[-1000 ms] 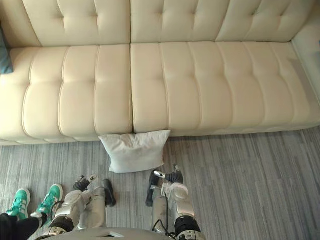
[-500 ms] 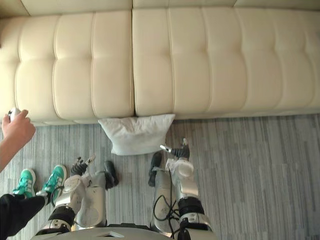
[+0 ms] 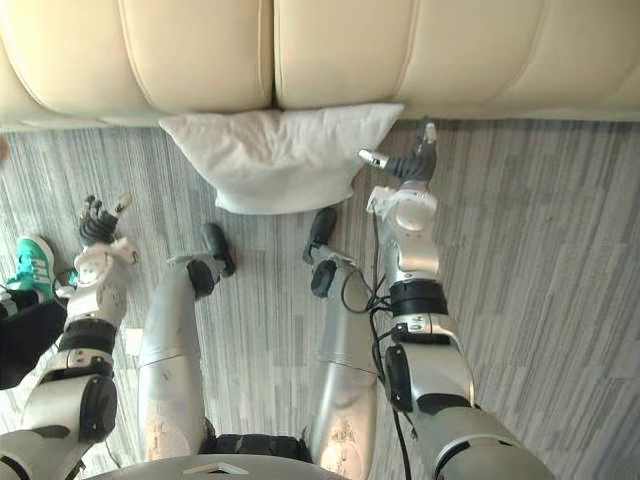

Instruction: Pick up cushions and gather them together orderly.

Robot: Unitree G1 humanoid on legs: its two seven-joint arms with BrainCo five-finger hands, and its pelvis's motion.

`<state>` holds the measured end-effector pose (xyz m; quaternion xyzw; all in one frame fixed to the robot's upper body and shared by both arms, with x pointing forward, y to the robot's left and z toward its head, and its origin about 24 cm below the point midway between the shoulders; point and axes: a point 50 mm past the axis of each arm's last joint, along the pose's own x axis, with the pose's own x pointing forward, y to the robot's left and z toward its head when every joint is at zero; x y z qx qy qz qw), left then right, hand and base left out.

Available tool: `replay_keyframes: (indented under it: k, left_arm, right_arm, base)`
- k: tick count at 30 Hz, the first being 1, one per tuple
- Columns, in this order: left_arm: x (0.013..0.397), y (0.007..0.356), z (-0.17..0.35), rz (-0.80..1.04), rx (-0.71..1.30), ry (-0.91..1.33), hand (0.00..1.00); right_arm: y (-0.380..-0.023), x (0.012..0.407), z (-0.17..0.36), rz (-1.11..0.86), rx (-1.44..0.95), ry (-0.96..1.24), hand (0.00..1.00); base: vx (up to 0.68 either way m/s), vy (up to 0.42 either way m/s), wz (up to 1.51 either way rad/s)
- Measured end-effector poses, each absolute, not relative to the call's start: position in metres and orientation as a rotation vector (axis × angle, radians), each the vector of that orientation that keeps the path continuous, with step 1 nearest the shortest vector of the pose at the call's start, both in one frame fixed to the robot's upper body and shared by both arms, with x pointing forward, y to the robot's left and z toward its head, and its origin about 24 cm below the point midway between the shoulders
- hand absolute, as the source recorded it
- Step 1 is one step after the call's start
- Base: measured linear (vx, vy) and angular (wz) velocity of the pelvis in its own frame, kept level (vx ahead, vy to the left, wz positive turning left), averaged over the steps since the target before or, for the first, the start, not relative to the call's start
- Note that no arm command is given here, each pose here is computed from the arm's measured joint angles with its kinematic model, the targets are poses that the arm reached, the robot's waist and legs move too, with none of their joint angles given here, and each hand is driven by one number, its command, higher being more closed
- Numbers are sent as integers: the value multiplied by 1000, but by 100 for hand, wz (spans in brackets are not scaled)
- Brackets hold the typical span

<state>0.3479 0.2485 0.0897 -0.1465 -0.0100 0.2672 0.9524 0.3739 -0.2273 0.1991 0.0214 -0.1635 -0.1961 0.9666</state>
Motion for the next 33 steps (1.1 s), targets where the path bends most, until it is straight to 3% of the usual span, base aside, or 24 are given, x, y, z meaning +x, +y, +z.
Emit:
replay_keyframes:
  k: [12, 18, 19, 22, 23, 28, 33]
  left_arm:
    - [374, 227, 158, 463, -289, -198, 0]
    - [387, 176, 207, 285, -172, -315, 0]
    - [387, 164, 213, 249, -147, -336, 0]
    - [387, 144, 227, 192, -111, -383, 0]
    - [387, 135, 233, 167, -106, -399, 100]
    - [386, 126, 237, 170, -119, -411, 100]
    - [381, 125, 246, 196, -119, -448, 100]
  right_arm:
    - [-226, 384, 237, -380, 300, -393, 0]
    - [-195, 390, 260, -294, 324, -434, 0]
    - [-186, 391, 261, -271, 319, -433, 100]
    - [-168, 392, 263, -224, 334, -433, 100]
    - [-157, 392, 262, -200, 346, -432, 100]
    - [-140, 388, 262, -155, 423, -466, 100]
    - [-127, 374, 259, -86, 645, -523, 100]
  base:
    - [-91, -14, 1]
    - [-80, -6, -1]
    - [-90, -10, -1]
    - [-68, -14, -2]
    - [-72, -19, -9]
    - [-64, -25, -4]
    - [-66, -54, 2]
